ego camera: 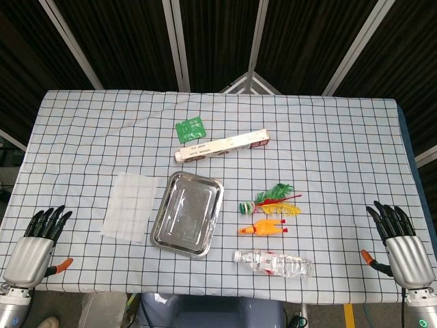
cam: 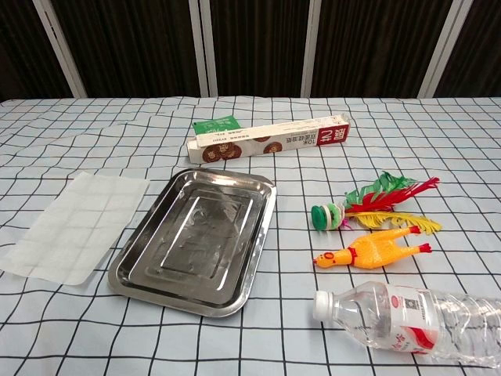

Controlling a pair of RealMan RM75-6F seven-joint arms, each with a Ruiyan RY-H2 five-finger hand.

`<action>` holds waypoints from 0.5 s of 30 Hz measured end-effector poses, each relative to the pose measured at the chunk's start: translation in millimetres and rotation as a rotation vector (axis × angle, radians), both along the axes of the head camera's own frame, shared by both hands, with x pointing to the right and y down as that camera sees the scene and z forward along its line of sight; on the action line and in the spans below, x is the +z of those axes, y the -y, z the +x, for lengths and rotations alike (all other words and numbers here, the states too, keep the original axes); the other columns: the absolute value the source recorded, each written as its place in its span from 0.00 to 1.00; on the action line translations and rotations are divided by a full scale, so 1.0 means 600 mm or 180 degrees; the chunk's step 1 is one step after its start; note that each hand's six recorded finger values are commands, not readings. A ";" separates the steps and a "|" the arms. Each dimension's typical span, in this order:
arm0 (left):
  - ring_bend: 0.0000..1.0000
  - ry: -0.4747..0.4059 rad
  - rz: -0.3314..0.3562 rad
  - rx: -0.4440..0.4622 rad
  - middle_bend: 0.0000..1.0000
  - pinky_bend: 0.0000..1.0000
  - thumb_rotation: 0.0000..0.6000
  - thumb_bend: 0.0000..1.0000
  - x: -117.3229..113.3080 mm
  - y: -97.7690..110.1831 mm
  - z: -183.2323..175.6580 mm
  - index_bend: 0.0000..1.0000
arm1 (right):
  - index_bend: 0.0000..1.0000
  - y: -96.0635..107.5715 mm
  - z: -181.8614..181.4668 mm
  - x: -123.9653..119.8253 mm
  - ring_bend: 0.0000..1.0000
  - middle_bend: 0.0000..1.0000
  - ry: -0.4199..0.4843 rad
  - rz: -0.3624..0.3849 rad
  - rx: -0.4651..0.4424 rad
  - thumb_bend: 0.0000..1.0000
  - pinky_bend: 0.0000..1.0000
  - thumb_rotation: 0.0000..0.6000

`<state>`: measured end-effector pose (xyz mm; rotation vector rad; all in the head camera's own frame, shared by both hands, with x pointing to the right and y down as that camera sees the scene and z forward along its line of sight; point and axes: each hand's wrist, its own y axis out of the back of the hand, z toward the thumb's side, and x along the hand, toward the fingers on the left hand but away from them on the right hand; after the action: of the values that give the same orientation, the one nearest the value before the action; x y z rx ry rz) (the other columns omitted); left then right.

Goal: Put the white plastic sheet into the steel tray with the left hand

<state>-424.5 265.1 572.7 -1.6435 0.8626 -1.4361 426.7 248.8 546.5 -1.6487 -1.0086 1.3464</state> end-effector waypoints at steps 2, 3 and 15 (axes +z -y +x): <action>0.00 0.0002 -0.0001 0.0001 0.00 0.00 1.00 0.00 0.000 0.000 0.000 0.00 | 0.00 0.000 0.000 0.000 0.00 0.00 0.0000 0.0001 0.0000 0.29 0.00 1.00; 0.00 0.0004 -0.0002 0.0004 0.00 0.00 1.00 0.00 0.000 0.000 0.000 0.00 | 0.00 0.000 0.000 0.000 0.00 0.00 0.0001 0.0001 0.0000 0.29 0.00 1.00; 0.00 0.0076 -0.0106 0.0092 0.00 0.00 1.00 0.06 0.020 0.001 0.005 0.02 | 0.00 -0.001 -0.004 -0.001 0.00 0.00 0.0019 0.0008 -0.0022 0.29 0.00 1.00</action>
<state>-421.8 264.8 584.6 -1.6538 0.8024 -1.4544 424.4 249.2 546.1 -1.6540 -1.0068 1.3359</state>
